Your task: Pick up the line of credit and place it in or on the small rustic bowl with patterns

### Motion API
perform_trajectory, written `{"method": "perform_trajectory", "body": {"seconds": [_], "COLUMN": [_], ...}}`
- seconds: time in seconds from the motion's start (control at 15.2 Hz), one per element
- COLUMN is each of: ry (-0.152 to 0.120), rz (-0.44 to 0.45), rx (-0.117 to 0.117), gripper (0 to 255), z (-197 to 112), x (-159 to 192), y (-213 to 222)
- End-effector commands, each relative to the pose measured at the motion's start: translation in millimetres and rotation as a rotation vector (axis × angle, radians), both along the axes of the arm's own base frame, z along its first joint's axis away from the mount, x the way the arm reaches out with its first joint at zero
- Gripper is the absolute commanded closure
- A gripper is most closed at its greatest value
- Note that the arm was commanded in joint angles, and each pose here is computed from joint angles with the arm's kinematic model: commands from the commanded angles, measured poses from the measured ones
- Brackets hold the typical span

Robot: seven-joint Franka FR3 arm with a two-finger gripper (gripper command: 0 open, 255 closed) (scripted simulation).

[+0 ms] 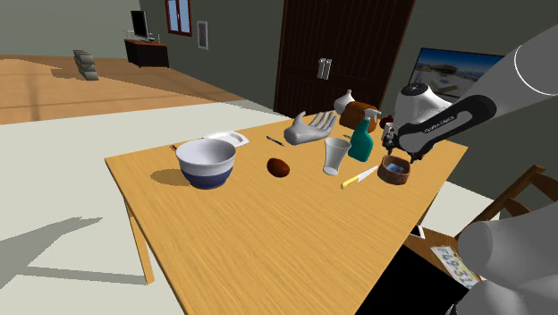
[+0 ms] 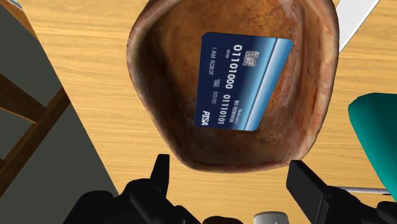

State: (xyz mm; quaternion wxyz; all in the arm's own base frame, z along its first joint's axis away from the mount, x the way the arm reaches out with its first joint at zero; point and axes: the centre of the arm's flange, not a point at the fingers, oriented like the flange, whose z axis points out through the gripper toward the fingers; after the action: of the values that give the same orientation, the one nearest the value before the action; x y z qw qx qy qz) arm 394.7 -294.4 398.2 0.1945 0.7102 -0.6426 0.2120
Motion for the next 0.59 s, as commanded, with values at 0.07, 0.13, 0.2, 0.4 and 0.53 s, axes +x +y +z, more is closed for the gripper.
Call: {"method": "perform_trajectory", "body": {"seconds": [0.07, 0.13, 0.2, 0.4, 0.53], "ry": [0.000, 0.000, 0.000, 0.000, 0.000], "rz": [0.000, 0.000, 0.000, 0.000, 0.000], "rx": [0.000, 0.000, 0.000, 0.000, 0.000], "gripper": [0, 0, 0, 0, 0], "z": [0.0, 0.0, 11.0, 41.7, 41.7], "x": [0.0, 0.0, -0.7, -2.6, -2.6], "y": [0.0, 0.0, 7.3, 27.4, 27.5]}}
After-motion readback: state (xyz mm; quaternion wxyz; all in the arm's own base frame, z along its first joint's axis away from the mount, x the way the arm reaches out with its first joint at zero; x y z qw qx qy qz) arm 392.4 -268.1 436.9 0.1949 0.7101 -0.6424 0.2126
